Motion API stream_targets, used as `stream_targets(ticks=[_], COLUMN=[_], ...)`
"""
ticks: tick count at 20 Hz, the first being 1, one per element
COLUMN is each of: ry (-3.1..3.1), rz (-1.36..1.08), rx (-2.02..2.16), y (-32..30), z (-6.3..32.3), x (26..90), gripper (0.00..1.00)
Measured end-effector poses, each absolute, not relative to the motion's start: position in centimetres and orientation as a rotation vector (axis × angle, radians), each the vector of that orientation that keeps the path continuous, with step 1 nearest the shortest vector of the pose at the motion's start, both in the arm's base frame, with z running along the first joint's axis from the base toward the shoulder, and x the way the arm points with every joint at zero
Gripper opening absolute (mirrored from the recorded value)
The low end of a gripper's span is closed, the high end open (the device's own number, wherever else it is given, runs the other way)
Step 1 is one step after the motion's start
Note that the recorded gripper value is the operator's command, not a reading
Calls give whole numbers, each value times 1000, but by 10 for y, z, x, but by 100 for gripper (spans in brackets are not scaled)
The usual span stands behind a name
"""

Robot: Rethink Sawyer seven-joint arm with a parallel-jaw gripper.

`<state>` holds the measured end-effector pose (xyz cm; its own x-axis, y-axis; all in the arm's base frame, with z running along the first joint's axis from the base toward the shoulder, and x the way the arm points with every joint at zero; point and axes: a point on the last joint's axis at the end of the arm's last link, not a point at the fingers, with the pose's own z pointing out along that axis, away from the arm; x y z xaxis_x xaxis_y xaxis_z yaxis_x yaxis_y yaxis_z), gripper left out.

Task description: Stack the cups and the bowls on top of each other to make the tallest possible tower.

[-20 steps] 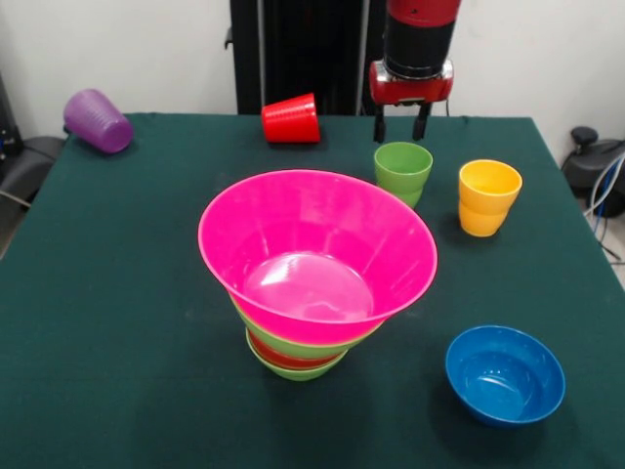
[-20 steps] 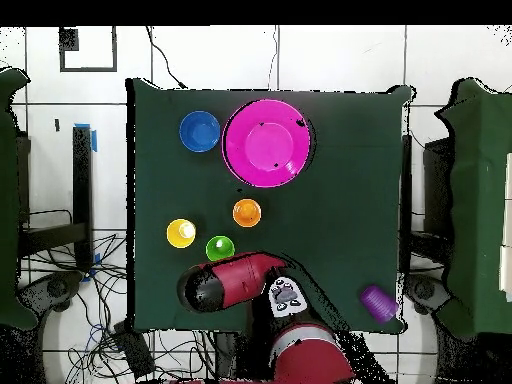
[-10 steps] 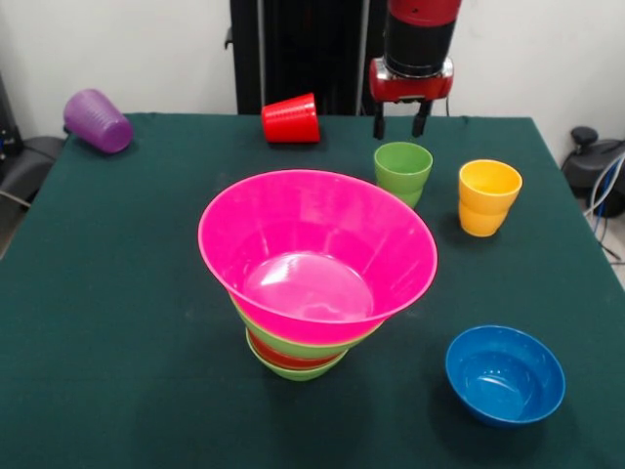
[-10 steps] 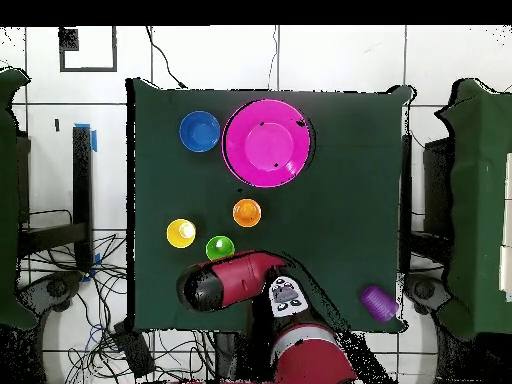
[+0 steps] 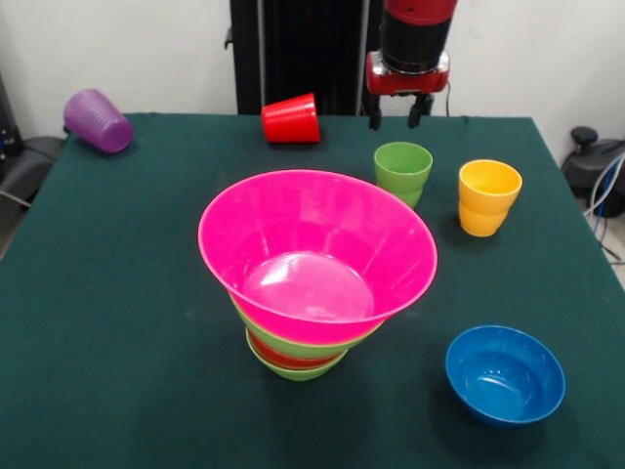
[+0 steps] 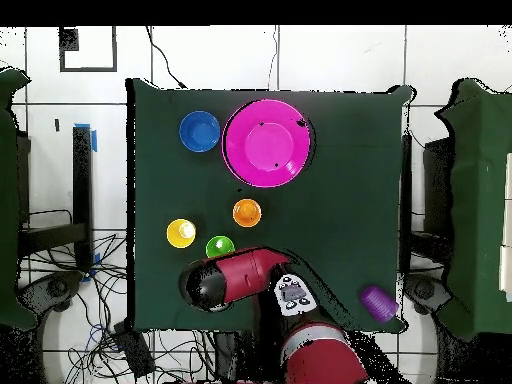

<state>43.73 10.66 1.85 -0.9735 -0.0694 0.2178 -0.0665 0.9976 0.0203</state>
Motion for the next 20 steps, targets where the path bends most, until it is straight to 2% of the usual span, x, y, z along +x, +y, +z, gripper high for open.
stream_targets(ticks=[20], ry=[-2977], rz=[-9], rx=[94], y=[105], z=[24], x=[478], gripper=[100])
